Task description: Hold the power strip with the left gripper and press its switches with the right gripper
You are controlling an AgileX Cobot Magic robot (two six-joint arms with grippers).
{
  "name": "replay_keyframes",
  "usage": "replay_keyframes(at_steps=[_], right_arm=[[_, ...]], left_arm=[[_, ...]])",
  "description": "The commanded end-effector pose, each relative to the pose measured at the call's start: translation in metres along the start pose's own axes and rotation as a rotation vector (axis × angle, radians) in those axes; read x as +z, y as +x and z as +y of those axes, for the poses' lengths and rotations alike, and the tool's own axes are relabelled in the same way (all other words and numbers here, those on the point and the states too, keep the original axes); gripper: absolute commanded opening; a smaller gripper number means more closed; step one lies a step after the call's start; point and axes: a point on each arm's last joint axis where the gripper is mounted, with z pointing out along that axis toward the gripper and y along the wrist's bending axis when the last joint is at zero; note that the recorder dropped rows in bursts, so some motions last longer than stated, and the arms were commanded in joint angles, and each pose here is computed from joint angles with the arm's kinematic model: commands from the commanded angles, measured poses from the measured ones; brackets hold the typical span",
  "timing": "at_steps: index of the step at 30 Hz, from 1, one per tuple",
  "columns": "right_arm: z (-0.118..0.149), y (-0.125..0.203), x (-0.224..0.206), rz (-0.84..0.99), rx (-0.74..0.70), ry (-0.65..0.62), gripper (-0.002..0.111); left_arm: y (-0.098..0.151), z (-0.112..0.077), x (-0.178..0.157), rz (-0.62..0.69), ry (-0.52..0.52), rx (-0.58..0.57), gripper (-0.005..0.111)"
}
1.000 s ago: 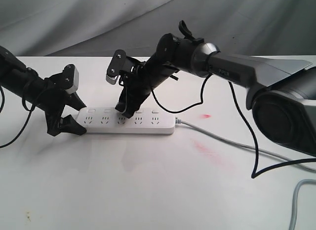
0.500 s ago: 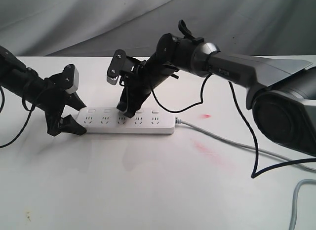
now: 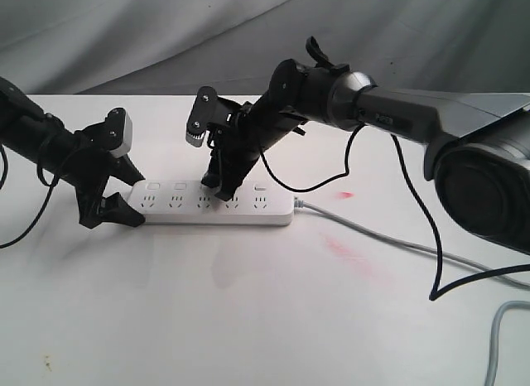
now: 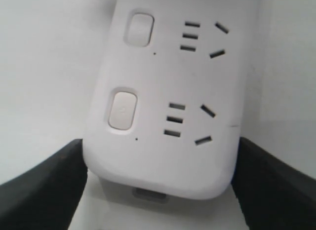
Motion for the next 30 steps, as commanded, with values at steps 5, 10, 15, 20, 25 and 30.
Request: replay_keyframes(at_steps=[5, 10, 15, 20, 25, 30], right_arm=[[0.014, 0.021, 0.021, 0.079, -0.034, -0.072, 0.053], [0.016, 0.020, 0.022, 0.079, -0.034, -0.077, 0.053], [0.024, 0.025, 0.033, 0.086, -0.011, -0.119, 0.053], [0.030, 0.028, 0.039, 0.096, -0.008, -0.135, 0.053], [0.021, 0.012, 0.019, 0.060, -0.031, -0.085, 0.053], [0.011, -0.014, -0.017, 0.002, -0.020, -0.015, 0.053]], left_arm=[[-0.002, 0.001, -0.001, -0.005, -0.009, 0.006, 0.057], [-0.002, 0.001, -0.001, -0.005, -0.009, 0.006, 0.057], [-0.002, 0.001, -0.001, -0.005, -0.009, 0.004, 0.057], [-0.002, 0.001, -0.001, -0.005, -0.009, 0.006, 0.057], [-0.002, 0.001, -0.001, -0.005, -0.009, 0.006, 0.057], [-0.002, 0.001, -0.001, -0.005, -0.009, 0.006, 0.057]])
